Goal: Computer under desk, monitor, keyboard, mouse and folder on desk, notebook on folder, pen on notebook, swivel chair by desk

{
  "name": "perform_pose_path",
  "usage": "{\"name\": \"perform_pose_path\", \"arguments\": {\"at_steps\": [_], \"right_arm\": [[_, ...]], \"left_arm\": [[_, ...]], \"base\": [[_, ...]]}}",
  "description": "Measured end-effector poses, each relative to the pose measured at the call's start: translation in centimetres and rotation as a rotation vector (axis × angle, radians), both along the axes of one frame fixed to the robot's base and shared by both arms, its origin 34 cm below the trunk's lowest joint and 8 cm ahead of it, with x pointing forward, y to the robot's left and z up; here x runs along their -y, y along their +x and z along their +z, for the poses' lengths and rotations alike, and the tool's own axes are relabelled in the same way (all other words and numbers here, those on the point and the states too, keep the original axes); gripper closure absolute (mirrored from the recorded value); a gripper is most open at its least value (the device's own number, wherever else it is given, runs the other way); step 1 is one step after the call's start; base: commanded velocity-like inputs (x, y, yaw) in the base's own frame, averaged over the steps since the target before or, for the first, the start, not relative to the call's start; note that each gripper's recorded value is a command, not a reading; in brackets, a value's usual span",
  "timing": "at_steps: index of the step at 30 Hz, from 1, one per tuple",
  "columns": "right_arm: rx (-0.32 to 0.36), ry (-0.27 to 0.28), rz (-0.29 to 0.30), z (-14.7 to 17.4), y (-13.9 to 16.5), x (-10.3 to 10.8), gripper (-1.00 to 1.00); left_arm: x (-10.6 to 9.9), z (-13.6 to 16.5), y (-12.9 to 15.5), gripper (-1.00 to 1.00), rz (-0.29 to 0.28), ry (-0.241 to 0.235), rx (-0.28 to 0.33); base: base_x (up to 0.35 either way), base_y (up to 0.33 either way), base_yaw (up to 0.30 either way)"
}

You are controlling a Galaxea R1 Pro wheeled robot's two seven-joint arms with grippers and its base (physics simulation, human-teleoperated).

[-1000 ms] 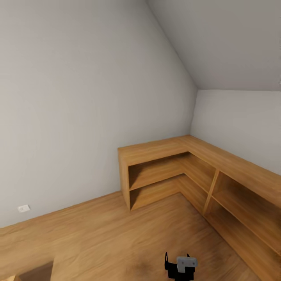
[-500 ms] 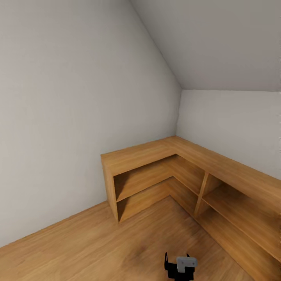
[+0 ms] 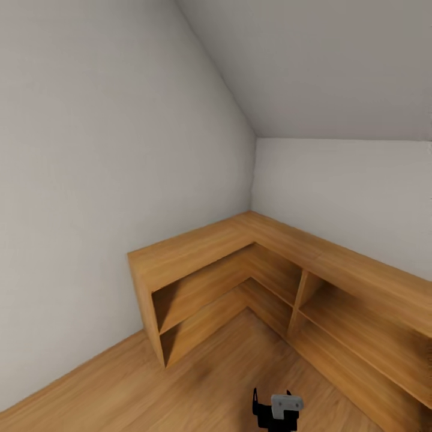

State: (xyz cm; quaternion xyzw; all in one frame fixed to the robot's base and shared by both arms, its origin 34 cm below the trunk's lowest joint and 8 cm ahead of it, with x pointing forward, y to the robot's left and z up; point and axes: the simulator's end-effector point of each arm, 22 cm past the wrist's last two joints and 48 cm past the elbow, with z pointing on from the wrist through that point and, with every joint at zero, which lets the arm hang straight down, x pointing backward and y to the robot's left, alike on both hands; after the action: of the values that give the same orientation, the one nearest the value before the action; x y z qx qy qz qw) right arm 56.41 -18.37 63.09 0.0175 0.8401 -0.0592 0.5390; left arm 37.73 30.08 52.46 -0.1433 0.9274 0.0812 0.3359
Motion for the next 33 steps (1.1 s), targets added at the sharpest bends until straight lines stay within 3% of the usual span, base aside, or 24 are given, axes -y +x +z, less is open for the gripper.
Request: {"name": "perform_pose_path", "arguments": {"at_steps": [15, 26, 33], "right_arm": [[0.000, 0.000, 0.000, 0.00, 0.01, -0.01, -1.00], [0.000, 0.000, 0.001, -0.03, 0.03, -0.02, -1.00], [0.000, 0.000, 0.000, 0.00, 0.01, -0.01, -1.00]], "left_arm": [[0.10, -0.01, 0.01, -1.00, 0.000, -0.002, 0.000], [0.15, -0.07, -0.04, -1.00, -0.002, -0.002, -0.002], [0.29, -0.07, -0.07, -1.00, -0.002, -0.003, -0.003]], "base": [[0.325, 0.137, -0.283], [0.065, 0.027, -0.297], [0.230, 0.031, -0.297]]}}
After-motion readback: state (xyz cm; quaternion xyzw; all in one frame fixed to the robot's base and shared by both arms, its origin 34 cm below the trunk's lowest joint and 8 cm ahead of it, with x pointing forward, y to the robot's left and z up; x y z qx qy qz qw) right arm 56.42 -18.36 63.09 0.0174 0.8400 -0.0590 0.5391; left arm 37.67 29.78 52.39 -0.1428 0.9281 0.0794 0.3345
